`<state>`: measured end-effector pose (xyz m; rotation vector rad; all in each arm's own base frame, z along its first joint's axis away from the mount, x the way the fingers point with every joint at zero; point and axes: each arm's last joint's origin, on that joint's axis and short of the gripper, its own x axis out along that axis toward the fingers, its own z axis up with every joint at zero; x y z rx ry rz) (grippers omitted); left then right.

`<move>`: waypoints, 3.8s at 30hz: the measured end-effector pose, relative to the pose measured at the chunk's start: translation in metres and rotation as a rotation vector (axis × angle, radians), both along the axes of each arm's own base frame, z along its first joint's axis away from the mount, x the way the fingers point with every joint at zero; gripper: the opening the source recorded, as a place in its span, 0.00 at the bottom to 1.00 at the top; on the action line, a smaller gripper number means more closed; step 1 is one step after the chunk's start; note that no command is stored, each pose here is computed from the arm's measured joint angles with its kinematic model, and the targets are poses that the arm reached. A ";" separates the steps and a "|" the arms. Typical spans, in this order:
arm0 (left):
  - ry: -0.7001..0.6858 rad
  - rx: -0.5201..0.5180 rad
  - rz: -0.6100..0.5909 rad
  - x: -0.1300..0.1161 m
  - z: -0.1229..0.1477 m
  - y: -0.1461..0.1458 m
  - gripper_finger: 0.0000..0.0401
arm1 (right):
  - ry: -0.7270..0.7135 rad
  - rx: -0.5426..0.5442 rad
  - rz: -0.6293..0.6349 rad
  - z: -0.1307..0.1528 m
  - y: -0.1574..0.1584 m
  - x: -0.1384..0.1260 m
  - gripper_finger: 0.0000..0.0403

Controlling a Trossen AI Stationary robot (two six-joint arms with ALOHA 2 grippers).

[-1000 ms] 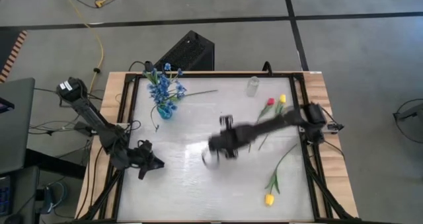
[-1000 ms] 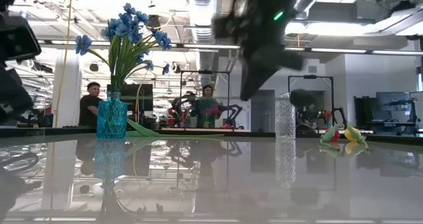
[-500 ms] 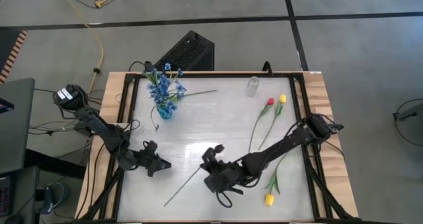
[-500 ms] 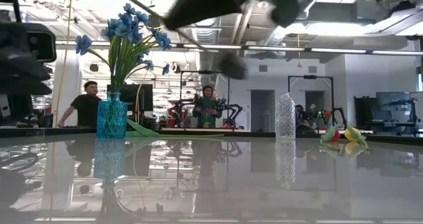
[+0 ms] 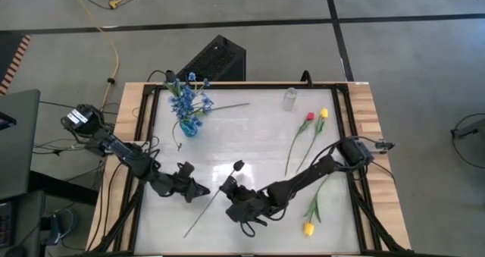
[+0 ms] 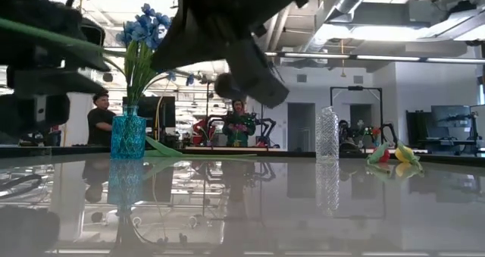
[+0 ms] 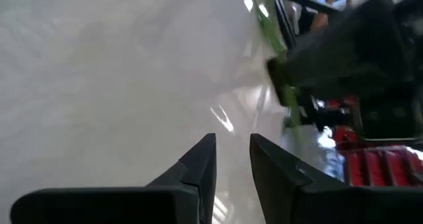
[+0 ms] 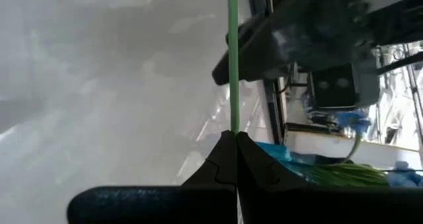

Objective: Sort flowers into vase by color
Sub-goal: Put the black tulip flower into the blue vase

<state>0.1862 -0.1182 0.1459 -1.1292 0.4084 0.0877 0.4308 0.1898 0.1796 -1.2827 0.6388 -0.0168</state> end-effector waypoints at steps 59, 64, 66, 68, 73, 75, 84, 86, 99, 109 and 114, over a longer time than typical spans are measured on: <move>-0.219 0.566 -0.034 0.011 0.022 0.009 0.00 | 0.260 0.887 -0.123 -0.018 -0.062 -0.026 0.35; -0.326 0.726 -0.024 0.009 0.034 0.005 0.00 | 0.106 1.113 -0.018 -0.034 -0.098 -0.035 0.29; -0.356 0.767 -0.022 0.009 0.037 0.005 0.00 | -0.014 1.193 0.065 -0.026 -0.108 -0.036 0.28; -0.358 0.797 -0.020 0.010 0.038 0.006 0.00 | -0.138 1.245 0.162 -0.016 -0.114 -0.036 0.27; -0.371 0.812 0.007 0.013 0.040 0.011 0.00 | -0.383 1.278 0.336 0.006 -0.120 -0.034 0.27; -0.378 0.808 0.000 0.014 0.041 0.012 0.00 | -0.432 1.275 0.360 0.010 -0.124 -0.033 0.27; -0.387 0.826 -0.001 0.014 0.042 0.012 0.00 | -0.520 1.264 0.370 0.016 -0.134 -0.032 0.27; -0.385 0.827 0.004 0.015 0.042 0.013 0.00 | -0.530 1.263 0.373 0.017 -0.134 -0.032 0.27; -0.378 0.841 0.015 0.019 0.042 0.021 0.00 | -0.583 1.262 0.405 0.036 -0.133 -0.022 0.27; -0.381 0.883 0.047 0.019 0.044 0.022 0.00 | -0.564 1.270 0.390 0.034 -0.133 -0.021 0.27; -0.407 0.903 0.072 0.019 0.048 0.022 0.00 | -0.568 1.270 0.387 0.035 -0.133 -0.021 0.23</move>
